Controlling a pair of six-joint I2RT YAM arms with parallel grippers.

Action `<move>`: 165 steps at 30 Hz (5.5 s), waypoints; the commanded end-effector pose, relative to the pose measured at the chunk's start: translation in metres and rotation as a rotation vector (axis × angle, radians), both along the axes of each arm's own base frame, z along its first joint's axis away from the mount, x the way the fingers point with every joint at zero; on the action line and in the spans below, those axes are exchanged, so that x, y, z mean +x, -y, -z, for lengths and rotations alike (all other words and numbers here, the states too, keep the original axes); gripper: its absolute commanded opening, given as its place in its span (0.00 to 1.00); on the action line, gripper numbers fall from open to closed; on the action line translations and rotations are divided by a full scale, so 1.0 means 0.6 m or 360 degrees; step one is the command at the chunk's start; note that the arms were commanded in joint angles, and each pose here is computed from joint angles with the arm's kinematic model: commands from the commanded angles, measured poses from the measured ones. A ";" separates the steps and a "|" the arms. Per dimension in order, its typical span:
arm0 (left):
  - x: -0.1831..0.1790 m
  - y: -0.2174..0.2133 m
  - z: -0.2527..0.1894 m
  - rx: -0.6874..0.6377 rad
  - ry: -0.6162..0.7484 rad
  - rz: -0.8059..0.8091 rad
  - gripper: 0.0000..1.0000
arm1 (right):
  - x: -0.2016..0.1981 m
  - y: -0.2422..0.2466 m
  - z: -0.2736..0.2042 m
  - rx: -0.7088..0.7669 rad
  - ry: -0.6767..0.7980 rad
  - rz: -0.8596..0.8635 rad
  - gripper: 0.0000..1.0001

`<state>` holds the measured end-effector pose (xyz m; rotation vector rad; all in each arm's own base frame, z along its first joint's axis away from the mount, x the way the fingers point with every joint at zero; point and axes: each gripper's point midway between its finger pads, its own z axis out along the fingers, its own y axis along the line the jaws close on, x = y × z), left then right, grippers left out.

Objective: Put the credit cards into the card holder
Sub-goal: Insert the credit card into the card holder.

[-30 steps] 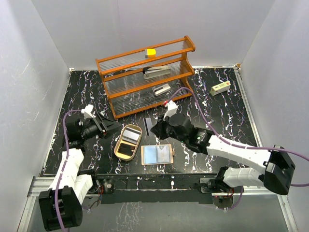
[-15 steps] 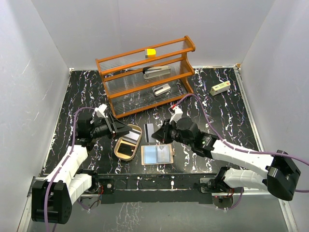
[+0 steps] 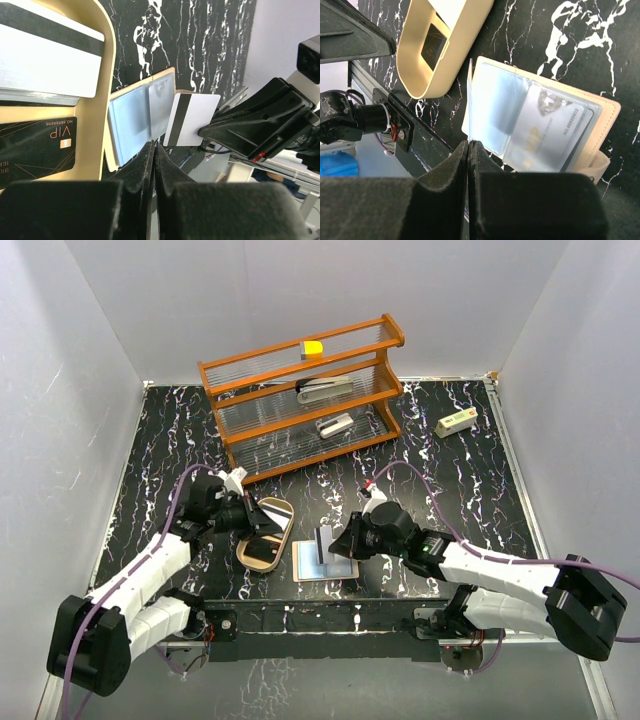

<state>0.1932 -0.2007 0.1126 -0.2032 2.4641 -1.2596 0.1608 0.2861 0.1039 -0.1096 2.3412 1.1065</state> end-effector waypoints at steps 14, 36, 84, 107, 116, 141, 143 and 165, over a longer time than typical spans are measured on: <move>-0.017 0.061 0.055 0.0480 0.0023 0.0198 0.00 | -0.004 0.008 0.023 0.0052 -0.0102 0.0070 0.00; -0.045 0.074 0.116 0.0748 -0.0024 0.0310 0.00 | -0.007 0.013 0.047 0.0080 -0.0218 0.0108 0.00; -0.057 0.059 0.157 0.0976 -0.0088 0.0340 0.00 | -0.021 0.045 0.115 -0.0056 -0.0331 0.0119 0.00; -0.062 0.061 0.162 0.0963 -0.0105 0.0345 0.00 | -0.022 0.036 0.126 -0.0060 -0.0365 0.0072 0.00; -0.065 0.057 0.162 0.0962 -0.0103 0.0331 0.00 | -0.023 0.034 0.133 -0.0066 -0.0390 0.0052 0.00; -0.063 0.059 0.170 0.0988 -0.0101 0.0345 0.00 | -0.013 0.052 0.144 -0.0239 -0.0456 -0.0106 0.00; -0.063 0.059 0.170 0.0992 -0.0096 0.0342 0.00 | -0.011 0.054 0.147 -0.0275 -0.0463 -0.0132 0.00; -0.056 0.053 0.162 0.1032 -0.0060 0.0340 0.00 | 0.015 0.076 0.175 -0.0565 -0.0434 -0.0275 0.00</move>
